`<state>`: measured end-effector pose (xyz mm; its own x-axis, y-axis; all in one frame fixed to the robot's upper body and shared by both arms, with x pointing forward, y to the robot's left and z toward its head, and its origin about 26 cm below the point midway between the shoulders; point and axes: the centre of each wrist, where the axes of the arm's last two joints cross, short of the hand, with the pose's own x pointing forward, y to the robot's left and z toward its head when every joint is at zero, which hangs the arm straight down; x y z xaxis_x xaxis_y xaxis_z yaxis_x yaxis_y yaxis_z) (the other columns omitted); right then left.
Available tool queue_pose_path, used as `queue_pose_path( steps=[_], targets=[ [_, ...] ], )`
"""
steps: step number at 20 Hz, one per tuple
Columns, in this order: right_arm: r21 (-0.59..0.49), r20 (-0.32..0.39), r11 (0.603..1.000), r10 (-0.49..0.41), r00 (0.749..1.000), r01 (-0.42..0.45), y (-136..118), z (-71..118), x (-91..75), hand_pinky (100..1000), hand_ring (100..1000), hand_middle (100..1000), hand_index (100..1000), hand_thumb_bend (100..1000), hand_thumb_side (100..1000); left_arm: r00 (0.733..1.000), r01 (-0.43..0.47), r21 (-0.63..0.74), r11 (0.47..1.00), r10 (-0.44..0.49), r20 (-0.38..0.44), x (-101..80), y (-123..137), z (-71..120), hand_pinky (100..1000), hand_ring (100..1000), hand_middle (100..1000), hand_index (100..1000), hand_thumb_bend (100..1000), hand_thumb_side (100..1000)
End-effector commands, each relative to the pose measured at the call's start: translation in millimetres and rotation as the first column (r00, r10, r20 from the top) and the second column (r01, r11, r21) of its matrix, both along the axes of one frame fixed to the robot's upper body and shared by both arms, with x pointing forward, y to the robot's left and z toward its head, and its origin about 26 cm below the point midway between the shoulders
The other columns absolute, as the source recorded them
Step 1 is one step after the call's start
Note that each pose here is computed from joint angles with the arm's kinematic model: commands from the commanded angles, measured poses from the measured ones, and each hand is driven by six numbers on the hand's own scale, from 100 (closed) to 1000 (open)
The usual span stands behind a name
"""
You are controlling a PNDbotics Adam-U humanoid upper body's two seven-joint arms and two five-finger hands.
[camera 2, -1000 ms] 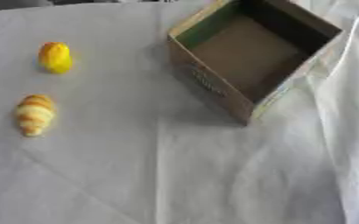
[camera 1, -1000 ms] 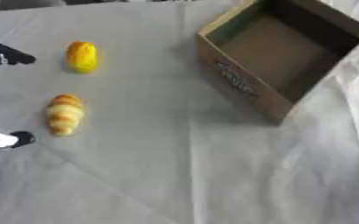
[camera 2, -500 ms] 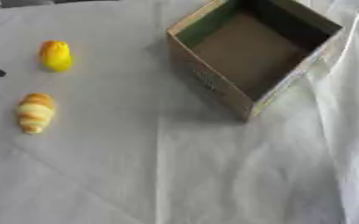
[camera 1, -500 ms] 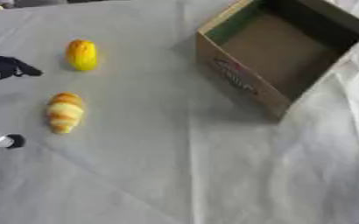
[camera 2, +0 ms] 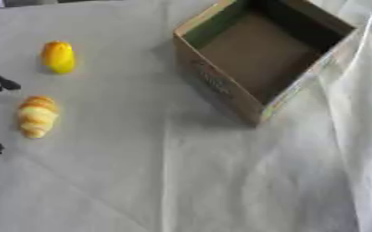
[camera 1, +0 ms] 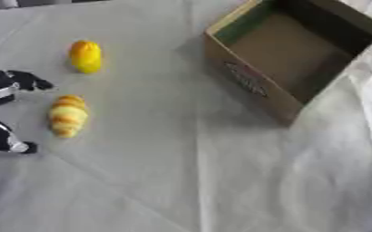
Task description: Pick up objects on the table and place them in the box.
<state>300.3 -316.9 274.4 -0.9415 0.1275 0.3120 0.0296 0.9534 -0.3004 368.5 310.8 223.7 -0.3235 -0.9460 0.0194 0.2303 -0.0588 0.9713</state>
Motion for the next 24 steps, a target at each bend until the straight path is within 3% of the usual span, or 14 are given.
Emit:
queue_pose_path(
  steps=[1,3,13,17,20,24],
  targets=[
    [-0.020,0.024,1.000,0.013,1.000,-0.013,1.8,7.7,-3.3,874,1000,631,837,100,585,1.000,-0.005,-0.015,1.000,0.005,0.013,5.9,1.4,7.4,865,853,824,934,547,142],
    [-0.022,0.022,1.000,0.016,1.000,-0.016,2.4,7.5,-3.1,874,1000,630,837,100,584,1.000,0.004,-0.035,0.999,-0.003,0.013,8.4,-2.6,8.9,865,852,823,933,513,171],
    [-0.019,0.018,0.999,0.032,0.999,-0.032,5.7,8.9,-2.1,875,1000,628,837,100,587,0.999,0.015,-0.030,0.999,-0.016,-0.029,24.4,-16.0,5.8,859,848,820,922,539,182],
    [-0.017,0.019,0.999,0.038,0.999,-0.037,6.4,9.6,-1.9,875,1000,628,838,100,589,0.999,0.010,-0.006,1.000,-0.010,-0.038,28.5,-16.3,0.0,810,798,775,882,514,158],
    [-0.018,0.018,0.999,0.041,0.999,-0.040,6.7,9.6,-1.8,875,1000,627,838,100,588,0.999,0.009,0.010,1.000,-0.008,-0.035,29.1,-16.2,-1.4,771,757,734,846,470,129],
    [-0.023,0.013,0.999,0.044,0.999,-0.043,7.0,9.0,-1.8,876,1000,626,838,100,588,1.000,0.010,0.024,1.000,-0.010,-0.004,27.0,-16.9,1.4,694,664,636,760,315,100]
  ],
)
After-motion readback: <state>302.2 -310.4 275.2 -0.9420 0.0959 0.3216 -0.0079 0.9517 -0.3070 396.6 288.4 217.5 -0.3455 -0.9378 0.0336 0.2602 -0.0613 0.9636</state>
